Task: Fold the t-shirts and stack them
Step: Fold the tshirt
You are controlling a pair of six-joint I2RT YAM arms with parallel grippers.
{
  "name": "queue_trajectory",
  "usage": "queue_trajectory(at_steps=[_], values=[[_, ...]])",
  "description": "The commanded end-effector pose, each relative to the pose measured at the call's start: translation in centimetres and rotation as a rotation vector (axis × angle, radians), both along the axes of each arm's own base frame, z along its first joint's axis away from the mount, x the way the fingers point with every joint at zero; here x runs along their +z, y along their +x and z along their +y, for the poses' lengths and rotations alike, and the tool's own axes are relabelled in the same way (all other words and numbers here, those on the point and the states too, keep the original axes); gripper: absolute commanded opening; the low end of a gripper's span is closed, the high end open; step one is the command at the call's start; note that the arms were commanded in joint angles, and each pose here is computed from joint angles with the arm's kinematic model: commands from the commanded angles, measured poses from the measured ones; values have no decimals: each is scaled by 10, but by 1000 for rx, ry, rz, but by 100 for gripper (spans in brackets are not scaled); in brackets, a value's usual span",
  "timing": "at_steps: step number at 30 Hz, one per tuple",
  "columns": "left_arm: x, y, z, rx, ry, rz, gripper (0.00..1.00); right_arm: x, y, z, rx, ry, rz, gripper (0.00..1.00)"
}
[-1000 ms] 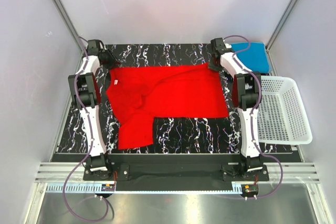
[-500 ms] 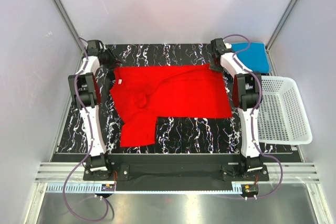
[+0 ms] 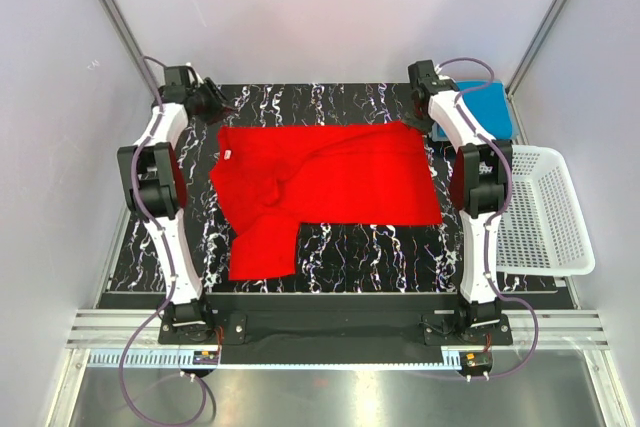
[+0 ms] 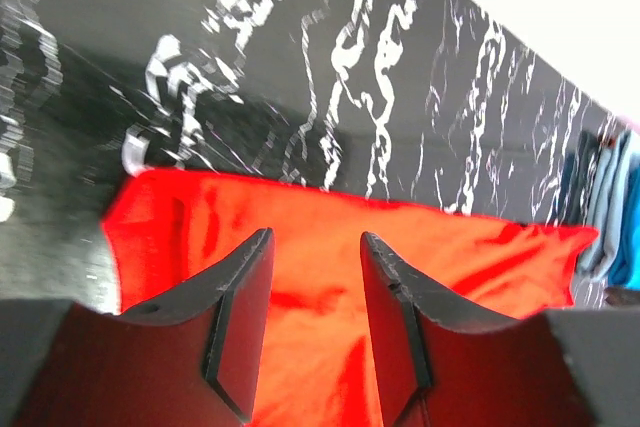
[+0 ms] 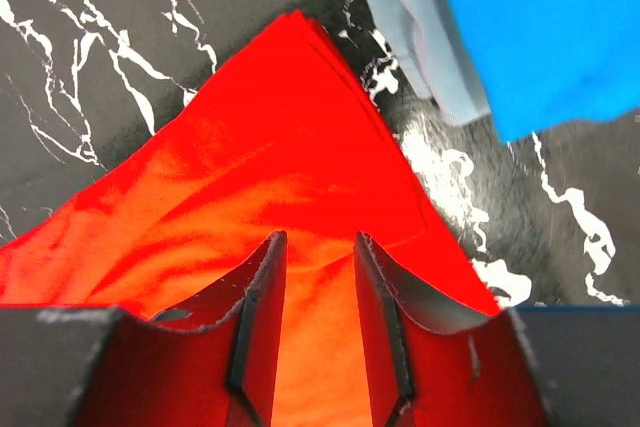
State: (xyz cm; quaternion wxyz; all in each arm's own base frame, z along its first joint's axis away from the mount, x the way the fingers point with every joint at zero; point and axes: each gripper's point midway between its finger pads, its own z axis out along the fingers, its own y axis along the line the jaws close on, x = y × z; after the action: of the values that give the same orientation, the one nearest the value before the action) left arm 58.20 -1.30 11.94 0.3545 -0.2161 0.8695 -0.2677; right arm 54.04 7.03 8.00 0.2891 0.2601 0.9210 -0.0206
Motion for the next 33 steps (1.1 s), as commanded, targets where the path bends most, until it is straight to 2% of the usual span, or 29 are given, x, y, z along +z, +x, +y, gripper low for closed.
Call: queue_trajectory(at_steps=[1, 7, 16, 33], values=[[-14, -5, -20, -57, -9, 4, 45, 16, -8, -8, -128, 16, -9, 41], [-45, -4, -27, -76, -26, 57, 45, 0, -15, -10, -250, 39, 31, 42], [-90, -6, -24, -72, -17, 153, 45, -13, -19, -19, -419, 53, 17, 42], [-98, 3, -24, -83, -15, 156, 45, -40, -34, -21, -507, 65, 53, 43]])
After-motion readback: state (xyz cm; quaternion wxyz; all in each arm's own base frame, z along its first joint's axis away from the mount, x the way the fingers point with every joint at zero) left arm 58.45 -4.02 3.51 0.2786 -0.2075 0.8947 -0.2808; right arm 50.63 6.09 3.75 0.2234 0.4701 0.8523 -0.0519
